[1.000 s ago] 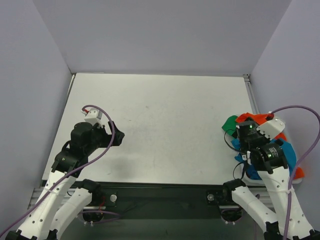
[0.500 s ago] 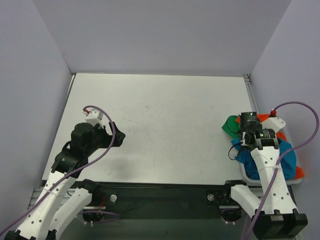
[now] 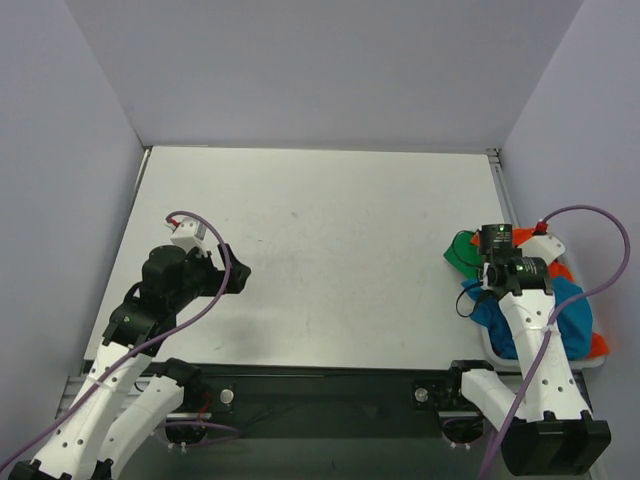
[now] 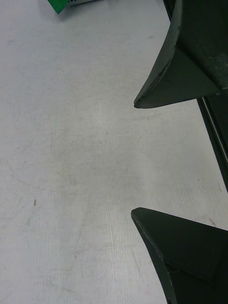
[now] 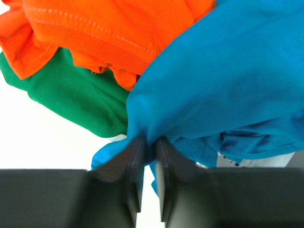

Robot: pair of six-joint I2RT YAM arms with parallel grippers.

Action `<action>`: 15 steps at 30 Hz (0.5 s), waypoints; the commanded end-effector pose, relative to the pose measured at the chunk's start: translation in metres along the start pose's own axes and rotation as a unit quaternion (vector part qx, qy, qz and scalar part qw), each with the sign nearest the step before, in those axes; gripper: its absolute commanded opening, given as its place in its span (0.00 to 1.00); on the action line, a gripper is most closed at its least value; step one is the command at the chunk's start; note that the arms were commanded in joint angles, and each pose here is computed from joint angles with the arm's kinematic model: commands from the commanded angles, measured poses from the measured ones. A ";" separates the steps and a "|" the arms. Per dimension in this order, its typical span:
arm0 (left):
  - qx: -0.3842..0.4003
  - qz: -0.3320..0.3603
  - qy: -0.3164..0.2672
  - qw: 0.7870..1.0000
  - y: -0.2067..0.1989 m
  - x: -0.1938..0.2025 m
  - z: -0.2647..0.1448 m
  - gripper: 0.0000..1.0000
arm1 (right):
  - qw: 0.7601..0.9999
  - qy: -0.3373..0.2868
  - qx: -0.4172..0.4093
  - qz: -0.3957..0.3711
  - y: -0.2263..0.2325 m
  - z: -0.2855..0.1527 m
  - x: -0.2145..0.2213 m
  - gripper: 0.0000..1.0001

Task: Fold and stack the t-shirts
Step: Grab crumpled tshirt from bin with the right arm

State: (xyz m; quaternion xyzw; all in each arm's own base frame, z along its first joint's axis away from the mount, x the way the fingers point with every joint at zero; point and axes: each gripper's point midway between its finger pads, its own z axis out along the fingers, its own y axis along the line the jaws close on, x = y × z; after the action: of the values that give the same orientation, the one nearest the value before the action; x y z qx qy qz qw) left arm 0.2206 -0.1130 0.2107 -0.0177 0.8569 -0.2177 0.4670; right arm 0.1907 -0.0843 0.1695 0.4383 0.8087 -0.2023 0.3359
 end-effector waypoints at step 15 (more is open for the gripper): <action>0.009 0.009 -0.004 1.000 -0.004 -0.002 0.001 0.97 | 0.969 -0.026 -0.245 -0.029 0.066 -0.106 -0.089 0.00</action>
State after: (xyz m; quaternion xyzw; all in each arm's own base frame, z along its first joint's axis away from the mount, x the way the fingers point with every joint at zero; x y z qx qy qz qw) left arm 0.2208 -0.1132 0.2101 -0.0176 0.8575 -0.2174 0.4659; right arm 0.2256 -0.0573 0.2666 0.3648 0.8277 -0.0825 0.4184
